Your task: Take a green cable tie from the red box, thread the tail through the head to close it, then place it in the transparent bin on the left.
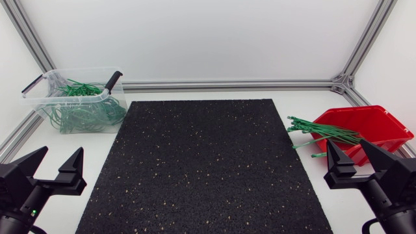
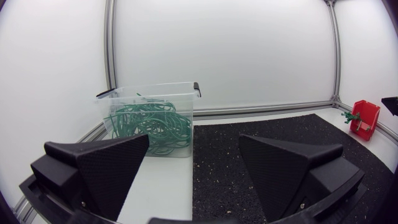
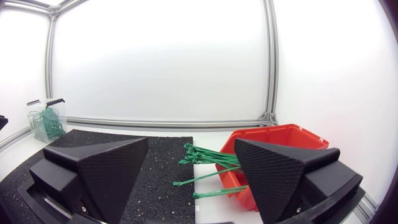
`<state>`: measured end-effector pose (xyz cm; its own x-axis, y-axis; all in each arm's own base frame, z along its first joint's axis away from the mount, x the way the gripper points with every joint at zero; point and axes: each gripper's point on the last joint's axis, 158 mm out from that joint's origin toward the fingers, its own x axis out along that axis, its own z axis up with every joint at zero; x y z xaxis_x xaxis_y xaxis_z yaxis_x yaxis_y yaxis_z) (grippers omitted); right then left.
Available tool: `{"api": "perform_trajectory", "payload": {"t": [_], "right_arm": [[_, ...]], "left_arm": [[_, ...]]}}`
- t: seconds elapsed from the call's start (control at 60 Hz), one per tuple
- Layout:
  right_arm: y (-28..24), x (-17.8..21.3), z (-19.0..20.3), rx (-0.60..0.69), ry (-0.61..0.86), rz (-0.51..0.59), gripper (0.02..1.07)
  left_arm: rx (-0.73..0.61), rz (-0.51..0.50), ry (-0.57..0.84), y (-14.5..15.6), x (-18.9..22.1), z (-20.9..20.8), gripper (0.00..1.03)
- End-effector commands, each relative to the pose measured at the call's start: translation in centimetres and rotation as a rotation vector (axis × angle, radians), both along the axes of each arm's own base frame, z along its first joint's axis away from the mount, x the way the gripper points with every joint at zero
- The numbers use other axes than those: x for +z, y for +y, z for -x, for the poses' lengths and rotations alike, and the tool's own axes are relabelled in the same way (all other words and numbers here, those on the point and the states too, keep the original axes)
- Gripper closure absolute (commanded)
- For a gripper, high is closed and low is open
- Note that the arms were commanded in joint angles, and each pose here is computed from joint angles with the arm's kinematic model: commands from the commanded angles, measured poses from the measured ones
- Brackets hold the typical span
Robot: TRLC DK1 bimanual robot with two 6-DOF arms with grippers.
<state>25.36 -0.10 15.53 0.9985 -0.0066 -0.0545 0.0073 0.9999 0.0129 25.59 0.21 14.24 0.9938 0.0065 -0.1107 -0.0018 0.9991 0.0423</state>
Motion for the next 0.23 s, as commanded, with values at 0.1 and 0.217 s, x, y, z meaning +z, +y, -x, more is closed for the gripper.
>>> {"api": "perform_trajectory", "payload": {"t": [0.1,0.217], "right_arm": [[-0.09,-0.62,-0.07,-0.003,0.003,0.013,0.06],[-0.09,-0.62,-0.07,-0.003,0.003,0.013,0.06]], "left_arm": [[-0.016,0.044,-0.014,-0.48,-1.1,0.07,0.03],[-0.016,0.044,-0.014,-0.48,-1.1,0.07,0.03]]}}
